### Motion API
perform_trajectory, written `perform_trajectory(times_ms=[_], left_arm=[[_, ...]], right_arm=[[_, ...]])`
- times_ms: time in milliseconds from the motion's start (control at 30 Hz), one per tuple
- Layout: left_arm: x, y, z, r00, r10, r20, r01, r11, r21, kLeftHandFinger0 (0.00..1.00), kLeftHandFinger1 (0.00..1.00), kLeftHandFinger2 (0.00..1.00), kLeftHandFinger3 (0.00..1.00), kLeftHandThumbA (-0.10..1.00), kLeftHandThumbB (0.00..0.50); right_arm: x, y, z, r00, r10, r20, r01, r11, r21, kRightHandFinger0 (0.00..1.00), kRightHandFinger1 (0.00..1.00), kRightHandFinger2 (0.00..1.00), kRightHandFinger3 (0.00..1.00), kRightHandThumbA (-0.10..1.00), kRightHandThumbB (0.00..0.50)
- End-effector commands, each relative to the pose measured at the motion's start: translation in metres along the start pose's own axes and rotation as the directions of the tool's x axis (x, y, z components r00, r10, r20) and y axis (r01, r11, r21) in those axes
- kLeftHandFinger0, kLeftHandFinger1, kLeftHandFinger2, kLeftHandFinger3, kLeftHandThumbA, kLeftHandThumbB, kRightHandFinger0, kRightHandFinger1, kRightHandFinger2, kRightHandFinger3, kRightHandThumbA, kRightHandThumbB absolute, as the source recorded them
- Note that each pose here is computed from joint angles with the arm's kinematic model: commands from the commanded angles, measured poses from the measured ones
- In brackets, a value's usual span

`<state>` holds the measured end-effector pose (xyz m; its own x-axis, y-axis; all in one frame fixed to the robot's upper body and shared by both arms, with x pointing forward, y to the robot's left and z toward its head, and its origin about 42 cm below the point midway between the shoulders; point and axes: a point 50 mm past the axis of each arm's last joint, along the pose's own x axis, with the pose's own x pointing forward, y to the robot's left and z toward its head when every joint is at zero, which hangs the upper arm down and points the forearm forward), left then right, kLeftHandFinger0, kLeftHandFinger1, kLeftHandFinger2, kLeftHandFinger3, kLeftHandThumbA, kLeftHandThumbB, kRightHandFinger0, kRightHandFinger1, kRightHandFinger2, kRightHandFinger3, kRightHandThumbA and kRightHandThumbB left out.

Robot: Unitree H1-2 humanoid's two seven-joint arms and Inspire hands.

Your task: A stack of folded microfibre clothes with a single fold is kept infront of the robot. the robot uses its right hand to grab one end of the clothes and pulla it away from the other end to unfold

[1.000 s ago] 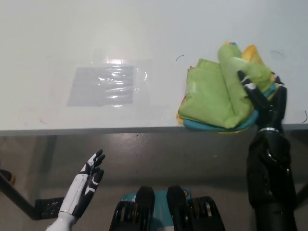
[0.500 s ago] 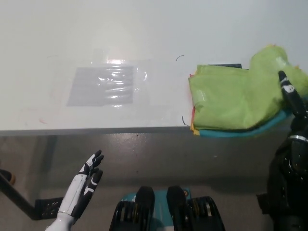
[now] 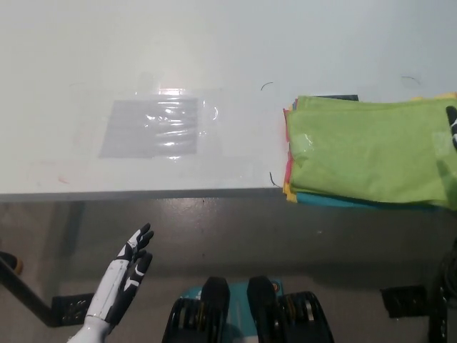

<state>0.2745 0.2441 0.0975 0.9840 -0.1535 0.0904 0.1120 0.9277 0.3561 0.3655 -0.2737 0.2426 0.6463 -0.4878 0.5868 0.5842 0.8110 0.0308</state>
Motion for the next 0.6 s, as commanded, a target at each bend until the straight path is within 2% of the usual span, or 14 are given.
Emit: perform_trajectory(times_ms=[0,33,67,100,133,167,200,333,467,567], left_arm=[[-0.002,0.011,0.005,1.0,0.002,0.028,-0.002,1.0,0.031,1.0,1.0,1.0,1.0,1.0,0.267],[-0.003,0.011,0.004,1.0,0.002,0.026,-0.003,1.0,0.03,1.0,1.0,1.0,1.0,1.0,0.267],[-0.003,0.011,0.004,1.0,0.004,0.027,-0.004,0.999,0.032,1.0,1.0,1.0,1.0,1.0,0.268],[-0.004,0.011,0.003,1.0,0.002,0.026,-0.003,0.999,0.037,1.0,1.0,1.0,1.0,1.0,0.268],[-0.005,0.011,0.002,1.0,0.001,0.021,-0.001,0.999,0.037,1.0,1.0,1.0,1.0,1.0,0.274],[-0.005,0.01,0.002,1.0,0.001,0.016,-0.002,0.999,0.034,1.0,1.0,1.0,1.0,1.0,0.276],[-0.006,0.01,0.001,1.0,-0.001,0.013,0.0,0.999,0.033,1.0,1.0,1.0,1.0,1.0,0.283],[-0.007,0.009,0.001,1.0,-0.003,0.014,0.002,1.0,0.028,1.0,1.0,1.0,1.0,1.0,0.286],[-0.006,0.01,0.001,1.0,-0.007,0.028,0.006,1.0,0.027,1.0,1.0,1.0,1.0,1.0,0.28],[-0.006,0.011,0.001,1.0,-0.006,0.03,0.005,1.0,0.03,1.0,1.0,1.0,1.0,1.0,0.296]], right_arm=[[-0.002,-0.013,0.115,0.874,0.045,0.483,0.024,0.991,-0.135,1.0,1.0,1.0,1.0,1.0,0.333],[-0.004,-0.016,0.121,0.861,0.052,0.506,0.02,0.99,-0.136,1.0,1.0,1.0,1.0,1.0,0.336],[-0.012,-0.02,0.136,0.85,0.041,0.525,0.022,0.993,-0.115,1.0,1.0,1.0,1.0,1.0,0.388],[-0.019,-0.022,0.147,0.819,0.036,0.573,0.03,0.994,-0.105,1.0,1.0,1.0,1.0,1.0,0.357],[-0.023,-0.024,0.159,0.773,0.045,0.633,0.013,0.996,-0.085,1.0,1.0,1.0,1.0,1.0,0.302],[-0.031,-0.024,0.169,0.747,0.052,0.663,-0.022,0.998,-0.053,1.0,1.0,1.0,1.0,1.0,0.3],[-0.037,-0.024,0.173,0.75,0.069,0.658,-0.056,0.998,-0.041,1.0,1.0,1.0,1.0,1.0,0.323],[-0.075,-0.015,0.18,0.742,0.194,0.642,-0.285,0.958,0.041,1.0,1.0,1.0,1.0,1.0,0.349],[-0.113,0.0,0.168,0.713,0.349,0.608,-0.5,0.861,0.091,1.0,1.0,1.0,1.0,1.0,0.342],[-0.143,0.01,0.154,0.73,0.42,0.54,-0.558,0.822,0.116,1.0,1.0,1.0,1.0,1.0,0.34]])
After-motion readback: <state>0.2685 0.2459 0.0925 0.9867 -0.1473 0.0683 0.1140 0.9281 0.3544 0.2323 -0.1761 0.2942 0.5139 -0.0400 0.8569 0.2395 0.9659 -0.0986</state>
